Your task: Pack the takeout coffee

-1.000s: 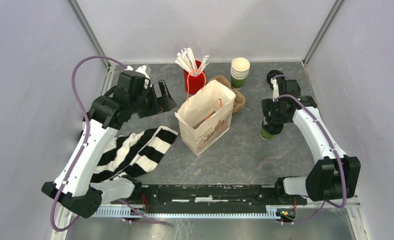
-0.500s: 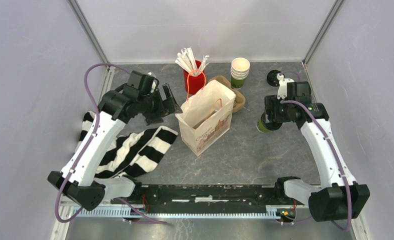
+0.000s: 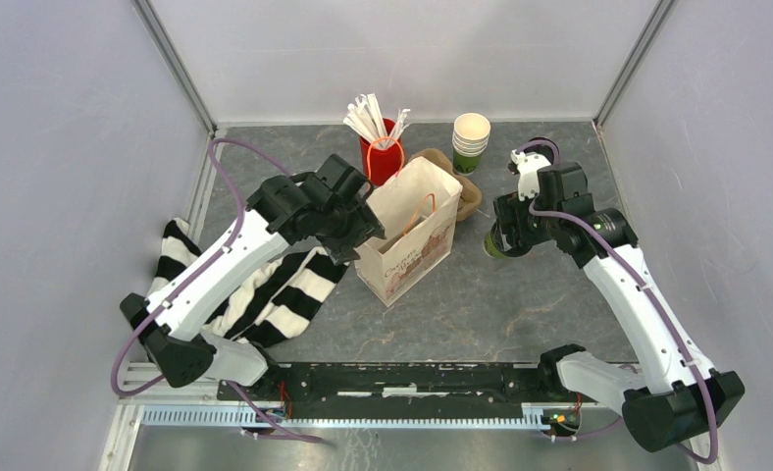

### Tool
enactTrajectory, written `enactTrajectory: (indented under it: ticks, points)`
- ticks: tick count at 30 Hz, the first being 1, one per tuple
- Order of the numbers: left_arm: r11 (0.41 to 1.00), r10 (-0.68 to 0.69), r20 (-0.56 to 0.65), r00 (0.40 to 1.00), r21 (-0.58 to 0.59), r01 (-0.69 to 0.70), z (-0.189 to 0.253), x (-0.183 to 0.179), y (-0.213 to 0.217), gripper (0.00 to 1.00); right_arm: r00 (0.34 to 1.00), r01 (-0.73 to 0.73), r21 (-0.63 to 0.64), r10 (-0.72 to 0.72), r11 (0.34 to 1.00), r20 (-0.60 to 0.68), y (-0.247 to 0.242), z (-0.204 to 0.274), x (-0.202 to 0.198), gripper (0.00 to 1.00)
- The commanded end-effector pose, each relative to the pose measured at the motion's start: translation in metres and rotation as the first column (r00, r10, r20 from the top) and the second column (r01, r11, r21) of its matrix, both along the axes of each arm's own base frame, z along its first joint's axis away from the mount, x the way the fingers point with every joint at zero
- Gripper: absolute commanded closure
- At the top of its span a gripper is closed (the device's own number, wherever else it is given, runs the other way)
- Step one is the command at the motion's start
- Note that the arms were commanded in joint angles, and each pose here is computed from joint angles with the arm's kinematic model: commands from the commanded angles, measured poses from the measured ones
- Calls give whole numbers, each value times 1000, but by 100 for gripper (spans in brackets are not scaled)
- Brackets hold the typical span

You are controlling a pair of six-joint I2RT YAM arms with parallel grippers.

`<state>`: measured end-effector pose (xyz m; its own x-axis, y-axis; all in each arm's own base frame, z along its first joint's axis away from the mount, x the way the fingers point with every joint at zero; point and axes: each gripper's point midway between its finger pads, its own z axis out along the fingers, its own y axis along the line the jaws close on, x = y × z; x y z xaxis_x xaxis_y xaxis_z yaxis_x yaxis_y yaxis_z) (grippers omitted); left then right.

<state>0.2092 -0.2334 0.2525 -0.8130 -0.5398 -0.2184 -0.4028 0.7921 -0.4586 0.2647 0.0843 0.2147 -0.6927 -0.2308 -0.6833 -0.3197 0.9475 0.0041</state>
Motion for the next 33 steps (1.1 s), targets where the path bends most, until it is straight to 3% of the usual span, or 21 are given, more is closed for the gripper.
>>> enactTrajectory:
  ticks: [1, 12, 19, 22, 27, 33]
  points:
    - [983, 179, 34, 983, 27, -180, 9, 14, 5, 33, 995, 18, -15, -16, 1000, 99, -5, 25, 3, 30]
    - [985, 136, 83, 987, 99, -144, -6, 18, 14, 60, 977, 37, 12, -38, 999, 210, -9, 69, 1, 36]
    - [989, 5, 178, 984, 145, -31, -5, 28, 14, 82, 954, 66, 3, -65, 998, 292, -20, 97, -6, 42]
    - [984, -44, 232, 972, 180, 2, 2, 34, 17, 86, 936, 99, 1, -93, 995, 340, -29, 110, -10, 44]
    - [967, -183, 325, 928, 232, 109, 21, 45, 12, 94, 894, 142, -23, -118, 990, 432, -45, 139, -17, 48]
    - [910, -400, 420, 815, 289, 298, 34, 49, -3, 98, 847, 101, 14, -94, 995, 523, -42, 162, -26, 53]
